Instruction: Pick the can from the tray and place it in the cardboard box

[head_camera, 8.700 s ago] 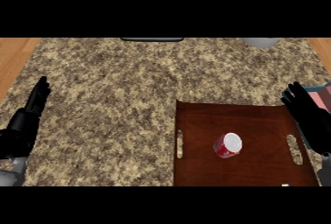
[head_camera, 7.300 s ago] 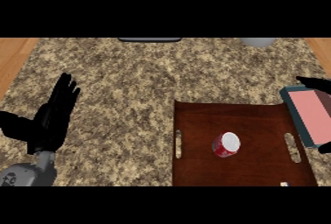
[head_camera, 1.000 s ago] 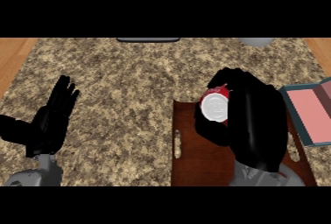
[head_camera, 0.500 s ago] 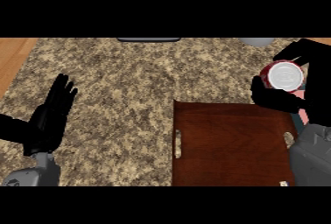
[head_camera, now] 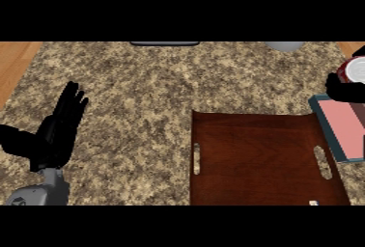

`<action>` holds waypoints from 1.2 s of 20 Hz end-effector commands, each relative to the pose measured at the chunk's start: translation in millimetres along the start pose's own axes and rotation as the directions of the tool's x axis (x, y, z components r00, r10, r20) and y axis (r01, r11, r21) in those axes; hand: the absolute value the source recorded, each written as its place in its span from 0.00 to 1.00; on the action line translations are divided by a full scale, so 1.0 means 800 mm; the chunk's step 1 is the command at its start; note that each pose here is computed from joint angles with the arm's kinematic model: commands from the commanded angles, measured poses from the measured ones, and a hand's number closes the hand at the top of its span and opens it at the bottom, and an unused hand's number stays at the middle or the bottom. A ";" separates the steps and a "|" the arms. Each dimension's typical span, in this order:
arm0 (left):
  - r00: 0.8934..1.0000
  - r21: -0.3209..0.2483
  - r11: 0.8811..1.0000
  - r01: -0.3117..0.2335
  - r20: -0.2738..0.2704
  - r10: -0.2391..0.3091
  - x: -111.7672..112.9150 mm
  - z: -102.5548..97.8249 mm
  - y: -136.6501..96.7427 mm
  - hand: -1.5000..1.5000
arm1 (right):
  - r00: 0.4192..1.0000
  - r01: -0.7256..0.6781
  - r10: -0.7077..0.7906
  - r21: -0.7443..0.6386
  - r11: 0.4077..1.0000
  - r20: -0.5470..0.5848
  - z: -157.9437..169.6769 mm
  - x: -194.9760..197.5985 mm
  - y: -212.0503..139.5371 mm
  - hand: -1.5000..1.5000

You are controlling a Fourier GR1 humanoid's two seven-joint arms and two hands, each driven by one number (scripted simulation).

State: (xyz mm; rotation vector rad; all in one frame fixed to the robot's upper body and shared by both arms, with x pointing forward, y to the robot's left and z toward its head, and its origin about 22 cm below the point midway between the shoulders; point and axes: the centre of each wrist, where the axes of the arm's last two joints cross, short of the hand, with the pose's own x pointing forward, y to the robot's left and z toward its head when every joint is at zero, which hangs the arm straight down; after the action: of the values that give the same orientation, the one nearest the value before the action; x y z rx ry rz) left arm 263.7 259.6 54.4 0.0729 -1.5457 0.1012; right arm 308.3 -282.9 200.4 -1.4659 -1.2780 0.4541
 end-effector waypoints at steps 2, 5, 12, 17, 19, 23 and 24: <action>1.000 -0.007 1.000 -0.013 0.013 0.013 -0.004 0.006 0.012 0.50 | 0.995 -0.094 0.094 -0.003 0.996 -0.014 -0.048 -0.042 0.033 1.00; 1.000 -0.009 1.000 -0.014 0.013 0.014 0.006 -0.008 -0.022 0.50 | 0.993 -0.110 0.111 0.045 0.993 -0.029 -0.056 -0.086 0.055 1.00; 1.000 -0.014 1.000 -0.010 0.009 0.010 -0.003 0.000 -0.008 0.50 | 0.905 -0.357 0.422 0.430 0.829 -0.061 -0.060 -0.150 0.103 0.00; 1.000 -0.008 1.000 0.002 -0.001 -0.002 -0.009 -0.005 0.003 0.50 | 0.970 -0.176 0.225 0.371 0.912 -0.095 -0.074 -0.143 0.120 0.00; 1.000 -0.022 1.000 -0.002 0.008 0.002 0.000 -0.011 -0.015 0.50 | 0.978 -0.166 0.197 0.308 0.937 -0.072 -0.074 -0.185 0.129 0.00; 1.000 -0.004 1.000 -0.010 -0.006 0.010 -0.005 -0.003 -0.012 0.50 | 0.999 0.007 -0.007 0.015 1.000 0.036 -0.093 -0.148 0.083 0.00; 1.000 -0.012 1.000 -0.008 0.007 0.008 0.011 -0.007 0.003 0.50 | 0.998 0.048 -0.047 -0.016 0.999 0.041 -0.094 -0.146 0.087 0.00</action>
State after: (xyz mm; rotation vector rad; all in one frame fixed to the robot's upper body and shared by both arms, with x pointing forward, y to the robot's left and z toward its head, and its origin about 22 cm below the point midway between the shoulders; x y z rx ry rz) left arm 268.2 257.9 57.6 0.0576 -1.5533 0.1017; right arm 355.9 -410.9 112.2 -1.3937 -1.1439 0.5645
